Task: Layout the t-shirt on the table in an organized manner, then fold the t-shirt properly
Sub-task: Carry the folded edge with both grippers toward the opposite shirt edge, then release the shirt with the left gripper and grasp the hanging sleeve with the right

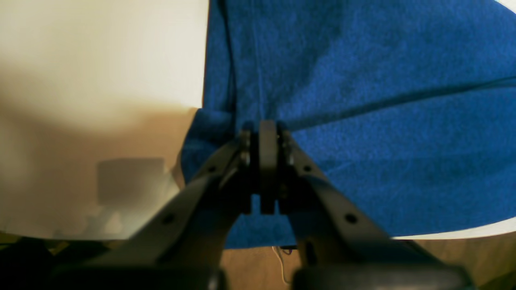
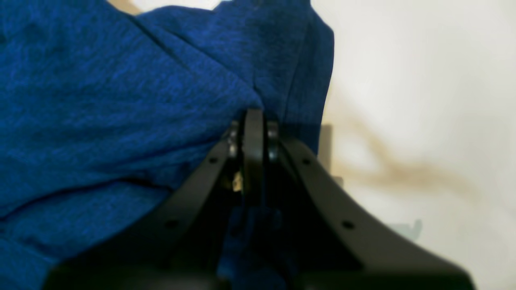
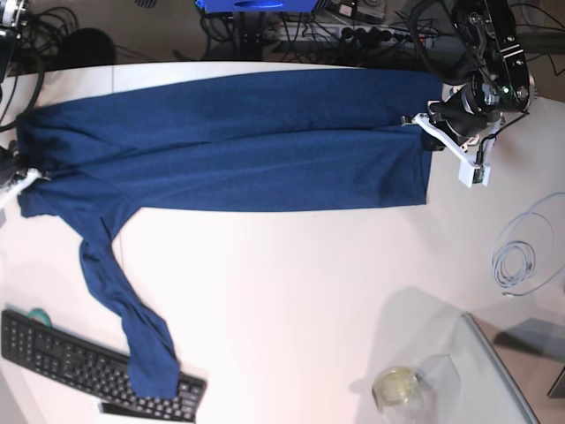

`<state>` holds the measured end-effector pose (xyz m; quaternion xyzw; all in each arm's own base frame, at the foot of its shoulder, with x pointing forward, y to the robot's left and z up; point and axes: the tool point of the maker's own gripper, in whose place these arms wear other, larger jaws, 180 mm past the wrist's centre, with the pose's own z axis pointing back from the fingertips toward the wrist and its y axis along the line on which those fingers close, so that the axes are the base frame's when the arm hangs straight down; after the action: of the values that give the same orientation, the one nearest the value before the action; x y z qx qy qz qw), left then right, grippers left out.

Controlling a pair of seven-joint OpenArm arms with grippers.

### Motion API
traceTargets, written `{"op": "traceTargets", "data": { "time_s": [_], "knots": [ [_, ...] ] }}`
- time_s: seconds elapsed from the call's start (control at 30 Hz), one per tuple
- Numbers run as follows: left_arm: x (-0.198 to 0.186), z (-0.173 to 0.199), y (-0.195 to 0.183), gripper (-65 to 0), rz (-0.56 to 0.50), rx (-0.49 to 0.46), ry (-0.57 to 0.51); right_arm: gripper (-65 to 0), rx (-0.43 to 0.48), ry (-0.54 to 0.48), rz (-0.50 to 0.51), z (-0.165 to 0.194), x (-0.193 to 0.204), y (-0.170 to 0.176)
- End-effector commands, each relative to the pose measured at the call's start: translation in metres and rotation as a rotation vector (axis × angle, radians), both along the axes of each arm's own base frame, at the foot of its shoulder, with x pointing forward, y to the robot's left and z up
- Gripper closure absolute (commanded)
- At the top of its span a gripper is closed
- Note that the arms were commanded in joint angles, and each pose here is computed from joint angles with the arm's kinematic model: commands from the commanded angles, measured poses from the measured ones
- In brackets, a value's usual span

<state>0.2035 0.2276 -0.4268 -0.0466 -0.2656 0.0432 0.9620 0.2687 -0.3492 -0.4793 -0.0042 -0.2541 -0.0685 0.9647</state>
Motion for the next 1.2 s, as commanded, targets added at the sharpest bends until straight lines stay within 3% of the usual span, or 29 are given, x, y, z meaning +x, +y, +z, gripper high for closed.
{"op": "traceTargets", "data": {
  "time_s": [0.0, 0.1, 0.27, 0.4, 0.53, 0.7, 0.97, 1.17],
  "knots": [
    [0.007, 0.008, 0.003, 0.0, 0.001, 0.010, -0.034, -0.9, -0.029, -0.047, -0.006, 0.017, 0.012, -0.015],
    [0.007, 0.008, 0.003, 0.0, 0.000, 0.010, -0.033, -3.3, -0.028, -0.046, -0.008, 0.016, 0.012, -0.015],
    [0.006, 0.008, 0.006, -0.7, 0.010, 0.013, -0.032, -21.9, -0.024, -0.025, -0.008, 0.016, 0.011, -0.014],
    [0.007, 0.010, 0.009, -26.2, 0.010, 0.020, -0.037, -35.1, -0.034, -0.074, -0.034, 0.030, 0.017, -0.023],
    [0.008, 0.012, 0.011, -42.0, 0.012, 0.024, -0.043, -50.3, -0.044, -0.166, -0.087, 0.061, 0.023, -0.028],
    [0.012, 0.029, 0.053, -45.3, 0.142, 0.059, -0.095, -50.9, -0.067, -0.230, -0.039, 0.093, 0.053, -0.018],
    [-0.028, 0.052, 0.135, -45.9, 0.379, 0.154, -0.125, -51.0, 0.015, -0.207, 0.113, 0.089, 0.139, 0.041],
    [-0.062, 0.062, 0.165, -44.9, 0.390, 0.218, -0.116, -50.7, 0.062, -0.166, 0.111, 0.056, 0.170, 0.071]
  ]
}}
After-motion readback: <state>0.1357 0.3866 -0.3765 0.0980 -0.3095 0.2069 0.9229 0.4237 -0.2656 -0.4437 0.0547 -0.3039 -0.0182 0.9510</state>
